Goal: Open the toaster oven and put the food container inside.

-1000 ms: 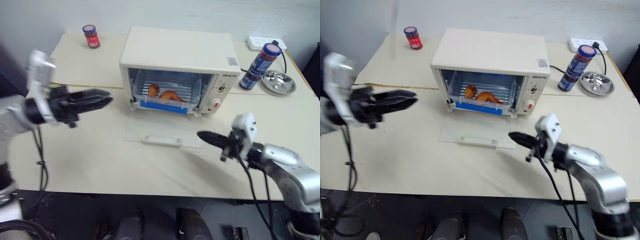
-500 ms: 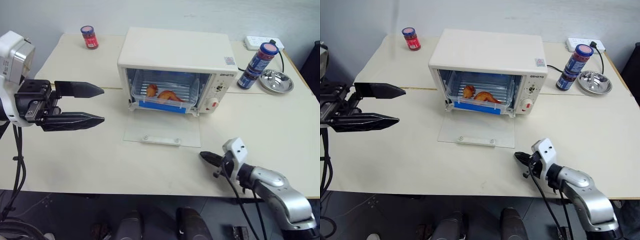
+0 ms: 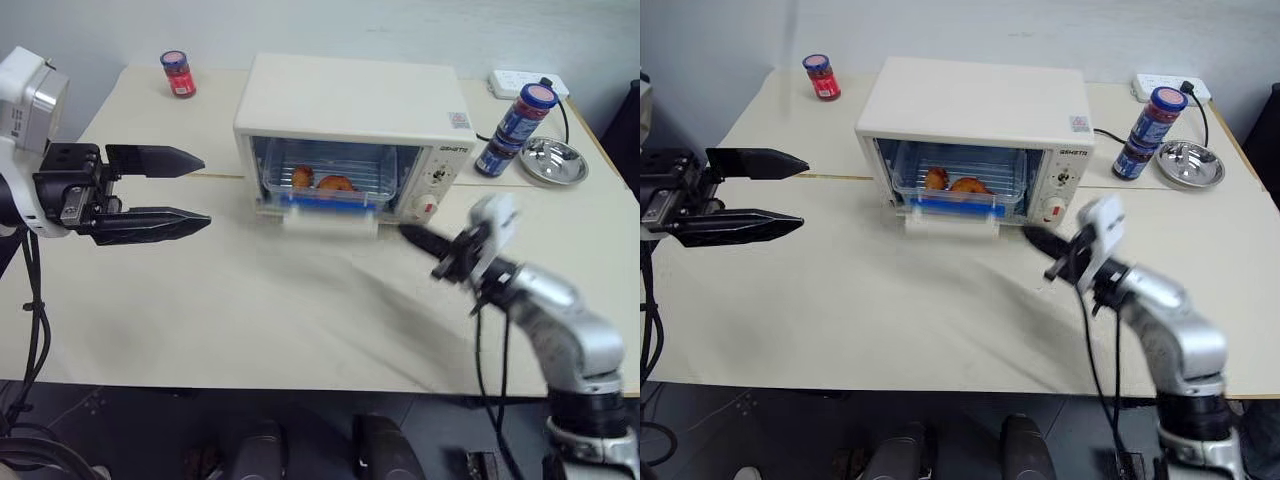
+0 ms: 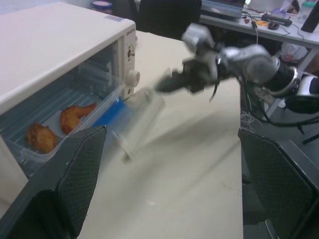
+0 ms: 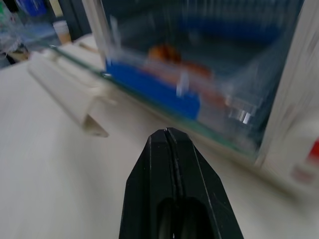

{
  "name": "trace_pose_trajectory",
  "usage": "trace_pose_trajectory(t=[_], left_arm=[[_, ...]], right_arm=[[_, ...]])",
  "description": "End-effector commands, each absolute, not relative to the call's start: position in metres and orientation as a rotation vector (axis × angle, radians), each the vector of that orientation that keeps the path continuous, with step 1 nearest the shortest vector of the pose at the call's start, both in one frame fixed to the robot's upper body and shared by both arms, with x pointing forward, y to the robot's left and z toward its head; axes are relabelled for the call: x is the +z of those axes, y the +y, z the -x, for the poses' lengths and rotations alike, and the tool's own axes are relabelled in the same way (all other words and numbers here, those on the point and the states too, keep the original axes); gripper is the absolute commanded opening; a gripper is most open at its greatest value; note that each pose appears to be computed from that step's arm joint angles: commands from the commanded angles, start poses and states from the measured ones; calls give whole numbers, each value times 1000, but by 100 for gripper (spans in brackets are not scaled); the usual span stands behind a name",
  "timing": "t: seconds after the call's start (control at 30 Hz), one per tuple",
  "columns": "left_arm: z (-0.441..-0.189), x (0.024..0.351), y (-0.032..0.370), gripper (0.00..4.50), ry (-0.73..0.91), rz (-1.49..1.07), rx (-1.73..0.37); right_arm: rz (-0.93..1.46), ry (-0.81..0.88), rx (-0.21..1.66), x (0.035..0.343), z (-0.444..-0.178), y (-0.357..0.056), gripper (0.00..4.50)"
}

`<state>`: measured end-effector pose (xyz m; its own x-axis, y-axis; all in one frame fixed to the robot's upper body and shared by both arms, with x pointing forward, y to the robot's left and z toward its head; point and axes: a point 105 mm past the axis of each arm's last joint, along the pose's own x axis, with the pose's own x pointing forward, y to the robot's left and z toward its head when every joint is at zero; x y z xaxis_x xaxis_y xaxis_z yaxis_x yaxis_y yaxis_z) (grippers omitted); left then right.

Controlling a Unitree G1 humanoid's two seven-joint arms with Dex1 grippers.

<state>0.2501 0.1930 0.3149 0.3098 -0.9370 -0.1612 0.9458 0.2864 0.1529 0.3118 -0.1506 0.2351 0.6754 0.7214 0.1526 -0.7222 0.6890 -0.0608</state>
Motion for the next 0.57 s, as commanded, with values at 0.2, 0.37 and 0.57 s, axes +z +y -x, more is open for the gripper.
trace_pose_trajectory(t=[0.2,0.37,0.57], left_arm=[[-254,317,209,450,19,-256,-1187],[-256,318,216,450,16,-265,-1158],[-258,316,223,450,20,-274,-1136]], right_arm=[[128,-73,866,269,-291,-203,122],[189,-6,887,277,-280,-233,283],[219,10,911,278,-274,-243,374]])
